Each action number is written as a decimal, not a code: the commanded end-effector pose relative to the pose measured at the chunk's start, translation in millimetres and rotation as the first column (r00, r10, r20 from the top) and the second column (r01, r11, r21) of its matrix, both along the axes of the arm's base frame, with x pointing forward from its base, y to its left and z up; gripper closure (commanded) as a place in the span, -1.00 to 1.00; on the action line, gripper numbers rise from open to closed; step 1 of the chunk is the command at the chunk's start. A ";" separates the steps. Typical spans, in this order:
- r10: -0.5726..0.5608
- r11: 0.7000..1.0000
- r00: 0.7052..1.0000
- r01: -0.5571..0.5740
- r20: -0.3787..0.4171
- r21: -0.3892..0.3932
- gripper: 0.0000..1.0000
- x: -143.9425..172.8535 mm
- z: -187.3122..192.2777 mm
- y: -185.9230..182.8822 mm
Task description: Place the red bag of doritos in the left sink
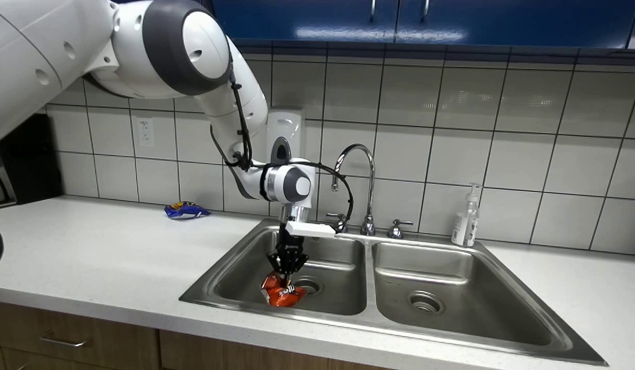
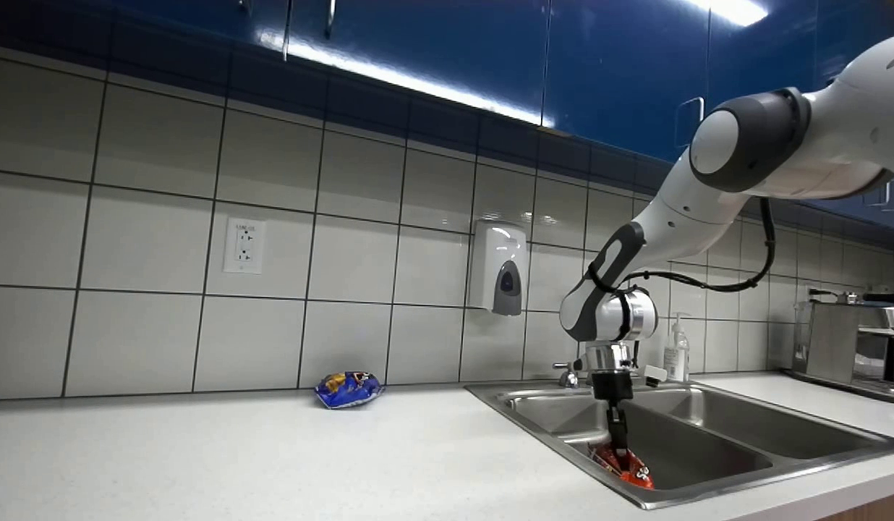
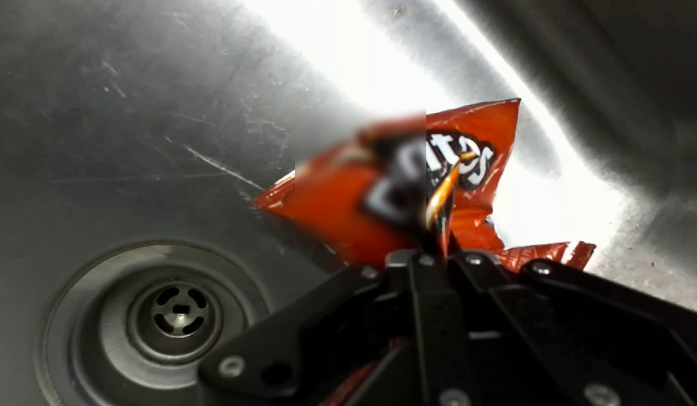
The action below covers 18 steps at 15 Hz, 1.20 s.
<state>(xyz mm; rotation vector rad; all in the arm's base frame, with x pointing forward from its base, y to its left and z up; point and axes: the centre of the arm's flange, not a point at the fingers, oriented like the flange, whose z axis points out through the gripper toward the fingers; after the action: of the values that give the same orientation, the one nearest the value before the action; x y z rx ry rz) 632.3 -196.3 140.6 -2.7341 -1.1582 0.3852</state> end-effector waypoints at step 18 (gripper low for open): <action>-0.013 1.000 1.000 0.013 0.009 0.017 -1.00 8.1 49.3 -18.9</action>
<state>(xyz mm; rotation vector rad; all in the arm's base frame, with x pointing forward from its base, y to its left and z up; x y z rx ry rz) 640.8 -210.9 161.8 -2.7413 -1.1307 0.3853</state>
